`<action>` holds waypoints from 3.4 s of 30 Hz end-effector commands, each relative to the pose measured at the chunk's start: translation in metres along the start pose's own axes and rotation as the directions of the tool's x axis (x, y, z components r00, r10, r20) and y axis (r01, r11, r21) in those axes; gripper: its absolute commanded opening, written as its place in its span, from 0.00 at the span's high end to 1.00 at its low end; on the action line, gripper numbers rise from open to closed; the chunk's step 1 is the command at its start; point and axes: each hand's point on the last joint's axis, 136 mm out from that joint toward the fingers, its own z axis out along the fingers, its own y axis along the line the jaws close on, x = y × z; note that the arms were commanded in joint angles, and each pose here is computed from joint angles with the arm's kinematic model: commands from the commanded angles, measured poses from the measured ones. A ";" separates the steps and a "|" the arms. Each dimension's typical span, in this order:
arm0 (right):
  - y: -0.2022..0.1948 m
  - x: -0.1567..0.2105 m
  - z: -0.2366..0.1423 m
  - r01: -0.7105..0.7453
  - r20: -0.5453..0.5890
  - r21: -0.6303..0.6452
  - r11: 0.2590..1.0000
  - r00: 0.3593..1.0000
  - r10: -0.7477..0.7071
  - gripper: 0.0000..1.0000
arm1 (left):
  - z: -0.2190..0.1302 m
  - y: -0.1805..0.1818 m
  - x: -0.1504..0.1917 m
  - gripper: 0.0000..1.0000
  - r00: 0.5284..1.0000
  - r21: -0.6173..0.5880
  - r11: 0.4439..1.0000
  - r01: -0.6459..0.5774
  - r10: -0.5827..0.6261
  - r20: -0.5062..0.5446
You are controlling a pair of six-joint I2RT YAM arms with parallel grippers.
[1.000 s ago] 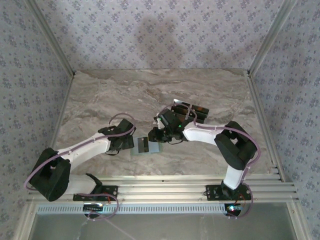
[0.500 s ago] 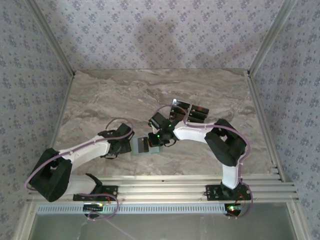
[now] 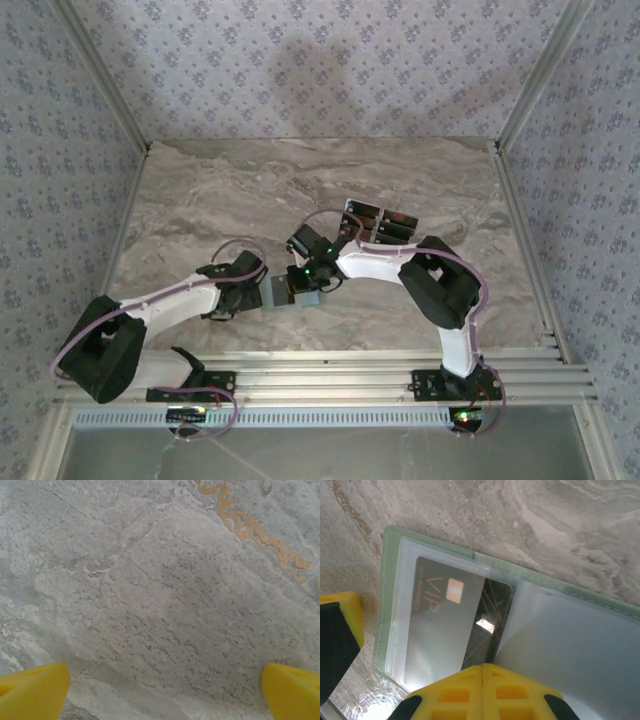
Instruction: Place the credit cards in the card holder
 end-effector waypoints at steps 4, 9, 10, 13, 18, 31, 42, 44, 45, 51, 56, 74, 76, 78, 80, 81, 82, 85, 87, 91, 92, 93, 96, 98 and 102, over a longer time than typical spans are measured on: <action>0.012 0.003 0.009 0.011 -0.030 -0.013 1.000 0.999 -0.011 0.93 | 0.007 -0.004 0.005 0.01 1.000 0.012 1.000 0.001 -0.001 -0.026; 0.020 0.003 0.011 0.009 -0.032 -0.036 0.999 0.999 -0.010 0.93 | 0.009 -0.007 0.006 0.01 1.000 0.021 1.000 -0.003 0.004 -0.031; 0.022 0.003 0.012 0.007 -0.033 -0.042 0.999 0.999 -0.009 0.93 | 0.009 -0.008 0.006 0.01 0.999 0.022 1.000 -0.004 0.005 -0.033; 0.024 0.000 0.006 0.008 -0.018 -0.045 0.999 1.000 -0.009 0.94 | 0.010 -0.009 0.006 0.02 0.999 0.025 1.000 -0.008 0.009 -0.033; 0.022 -0.004 -0.014 0.012 0.022 -0.041 0.999 1.000 -0.011 0.93 | 0.010 -0.009 0.005 0.01 0.999 0.028 1.000 -0.012 0.013 -0.032; -0.001 0.004 -0.002 -0.019 -0.004 -0.002 1.000 1.000 0.019 0.93 | 0.011 -0.010 0.005 0.01 0.999 0.027 0.999 -0.020 0.021 -0.033; -0.021 0.012 0.010 -0.037 -0.035 0.042 0.998 0.999 0.038 0.95 | 0.012 -0.013 0.005 0.02 0.999 0.032 0.999 -0.023 0.024 -0.036; -0.019 0.013 0.011 -0.035 -0.037 0.038 0.999 0.999 0.037 0.95 | 0.013 -0.013 0.006 0.02 0.999 0.031 0.999 -0.025 0.026 -0.037; -0.019 0.012 0.011 -0.035 -0.038 0.036 0.999 0.999 0.037 0.95 | 0.013 -0.013 0.005 0.02 0.999 0.033 0.999 -0.025 0.026 -0.038; -0.009 0.010 0.015 -0.025 -0.044 0.015 1.000 0.999 0.026 0.96 | 0.016 -0.016 0.006 0.02 0.998 0.037 0.999 -0.031 0.033 -0.044; 0.002 0.008 0.018 -0.018 -0.047 -0.011 1.000 0.999 0.017 0.96 | 0.018 -0.019 0.006 0.02 0.998 0.042 0.999 -0.032 0.034 -0.048; 0.025 0.009 0.023 0.005 -0.064 -0.072 0.997 0.998 -0.010 0.96 | 0.021 -0.023 0.007 0.02 0.998 0.051 0.998 -0.036 0.039 -0.055; 0.019 0.007 0.017 0.002 -0.050 -0.058 0.998 0.999 -0.005 0.95 | 0.020 -0.023 0.006 0.02 0.998 0.050 0.998 -0.040 0.043 -0.052; 0.011 0.006 0.011 -0.009 -0.031 -0.043 0.999 0.999 0.008 0.94 | 0.017 -0.024 0.004 0.02 0.998 0.052 0.998 -0.042 0.044 -0.048; 0.002 0.005 0.004 -0.024 -0.012 -0.029 0.999 1.000 0.024 0.93 | 0.015 -0.025 0.001 0.02 0.998 0.053 0.997 -0.047 0.050 -0.043; -0.002 0.003 0.000 -0.032 -0.001 -0.025 0.999 0.999 0.032 0.92 | 0.013 -0.025 -0.001 0.02 0.998 0.056 0.997 -0.049 0.051 -0.037; -0.014 0.012 0.001 -0.045 -0.014 -0.005 0.999 0.999 0.045 0.92 | 0.011 -0.026 -0.002 0.02 0.998 0.056 0.997 -0.052 0.054 -0.035; -0.027 0.020 -0.002 -0.063 -0.015 0.014 0.998 0.998 0.063 0.92 | 0.006 -0.028 -0.009 0.02 0.998 0.065 0.996 -0.055 0.056 -0.018; -0.033 0.026 -0.001 -0.097 -0.018 0.023 0.995 0.995 0.098 0.92 | 0.002 -0.029 -0.014 0.02 0.998 0.069 0.996 -0.057 0.058 -0.009; -0.034 0.033 -0.001 -0.112 -0.016 0.015 0.994 0.994 0.112 0.92 | -0.002 -0.030 -0.019 0.02 0.998 0.074 0.995 -0.061 0.062 0.000; -0.031 0.032 -0.002 -0.108 -0.011 0.010 0.994 0.994 0.108 0.92 | -0.003 -0.031 -0.020 0.02 0.998 0.077 0.995 -0.064 0.064 0.000; -0.028 0.031 -0.003 -0.104 -0.008 0.005 0.995 0.995 0.104 0.92 | -0.003 -0.031 -0.020 0.02 0.998 0.079 0.995 -0.068 0.069 -0.001; -0.018 0.023 -0.011 -0.082 0.013 -0.008 0.997 0.997 0.082 0.93 | -0.003 -0.034 -0.020 0.02 0.997 0.095 0.993 -0.076 0.076 0.001; -0.011 0.017 -0.018 -0.059 0.030 -0.008 0.998 0.998 0.059 0.92 | -0.003 -0.037 -0.021 0.02 0.997 0.108 0.991 -0.079 0.079 0.002; -0.004 0.008 -0.027 -0.037 0.050 0.002 0.999 0.998 0.036 0.93 | -0.002 -0.039 -0.019 0.02 0.997 0.119 0.989 -0.082 0.083 -0.002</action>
